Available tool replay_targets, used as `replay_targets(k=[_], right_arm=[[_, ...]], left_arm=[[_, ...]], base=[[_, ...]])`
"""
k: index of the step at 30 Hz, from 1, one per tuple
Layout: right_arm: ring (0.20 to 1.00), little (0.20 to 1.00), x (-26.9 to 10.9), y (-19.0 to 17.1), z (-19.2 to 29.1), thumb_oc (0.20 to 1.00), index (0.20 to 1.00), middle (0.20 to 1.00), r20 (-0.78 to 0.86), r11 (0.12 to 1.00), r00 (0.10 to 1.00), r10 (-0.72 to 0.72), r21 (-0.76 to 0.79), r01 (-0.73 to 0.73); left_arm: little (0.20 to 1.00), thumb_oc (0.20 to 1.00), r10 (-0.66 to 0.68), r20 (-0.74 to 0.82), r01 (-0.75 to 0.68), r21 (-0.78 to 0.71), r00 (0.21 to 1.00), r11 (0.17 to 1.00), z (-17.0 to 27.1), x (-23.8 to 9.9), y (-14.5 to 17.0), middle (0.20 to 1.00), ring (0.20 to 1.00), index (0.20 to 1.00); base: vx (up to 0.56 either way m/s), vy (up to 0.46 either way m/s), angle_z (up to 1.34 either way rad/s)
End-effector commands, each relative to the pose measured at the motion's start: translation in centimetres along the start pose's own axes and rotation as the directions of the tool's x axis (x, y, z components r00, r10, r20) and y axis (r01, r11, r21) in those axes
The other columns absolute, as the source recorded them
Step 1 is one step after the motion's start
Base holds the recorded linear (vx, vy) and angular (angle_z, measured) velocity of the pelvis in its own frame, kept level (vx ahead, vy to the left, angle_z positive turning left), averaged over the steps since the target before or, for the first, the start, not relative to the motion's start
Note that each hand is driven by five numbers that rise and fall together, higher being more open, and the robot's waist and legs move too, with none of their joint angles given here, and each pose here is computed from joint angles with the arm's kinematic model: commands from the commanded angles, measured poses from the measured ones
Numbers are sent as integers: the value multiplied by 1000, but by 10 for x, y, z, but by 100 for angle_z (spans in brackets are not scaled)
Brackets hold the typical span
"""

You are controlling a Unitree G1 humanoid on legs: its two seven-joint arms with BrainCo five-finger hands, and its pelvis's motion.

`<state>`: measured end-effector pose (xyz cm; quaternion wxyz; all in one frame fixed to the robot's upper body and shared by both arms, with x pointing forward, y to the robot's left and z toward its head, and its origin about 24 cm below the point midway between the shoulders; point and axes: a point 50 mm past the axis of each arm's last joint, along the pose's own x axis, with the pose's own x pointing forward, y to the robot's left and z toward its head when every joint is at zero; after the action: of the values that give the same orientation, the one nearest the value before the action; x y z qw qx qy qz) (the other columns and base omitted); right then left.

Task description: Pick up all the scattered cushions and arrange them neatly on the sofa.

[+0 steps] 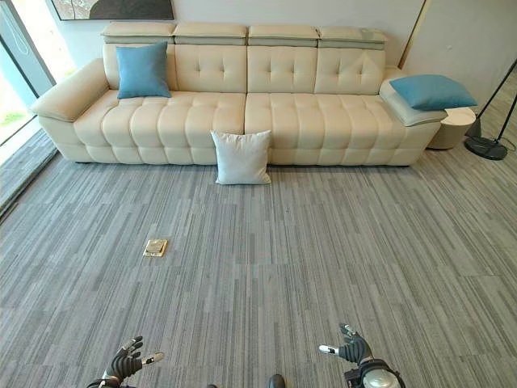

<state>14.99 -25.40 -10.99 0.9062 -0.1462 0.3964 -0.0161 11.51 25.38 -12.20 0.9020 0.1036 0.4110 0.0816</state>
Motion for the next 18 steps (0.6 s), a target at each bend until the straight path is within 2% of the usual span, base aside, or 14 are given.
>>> replay_targets(k=[1, 11, 18], right_arm=[[1000, 1000, 6, -2, 24, 1000, 1000, 1000, 93, 998, 995, -27, 50, 23], [1000, 1000, 4, -4, 27, 1000, 1000, 1000, 120, 996, 991, -51, 83, 41], [1000, 1000, 6, -8, 33, 1000, 1000, 1000, 132, 996, 989, -65, 74, 55]], left_arm=[[1000, 1000, 34, 78, -34, -5, 996, 999, 22, 9, 8, 1000, 1000, 1000], [1000, 1000, 19, 171, -19, -1, 985, 1000, 42, 7, 6, 1000, 1000, 1000], [1000, 1000, 50, 226, -44, -32, 973, 999, 55, 5, 15, 1000, 1000, 1000]], base=[[0, 0, 0], [21, 11, 0], [16, 36, -1]])
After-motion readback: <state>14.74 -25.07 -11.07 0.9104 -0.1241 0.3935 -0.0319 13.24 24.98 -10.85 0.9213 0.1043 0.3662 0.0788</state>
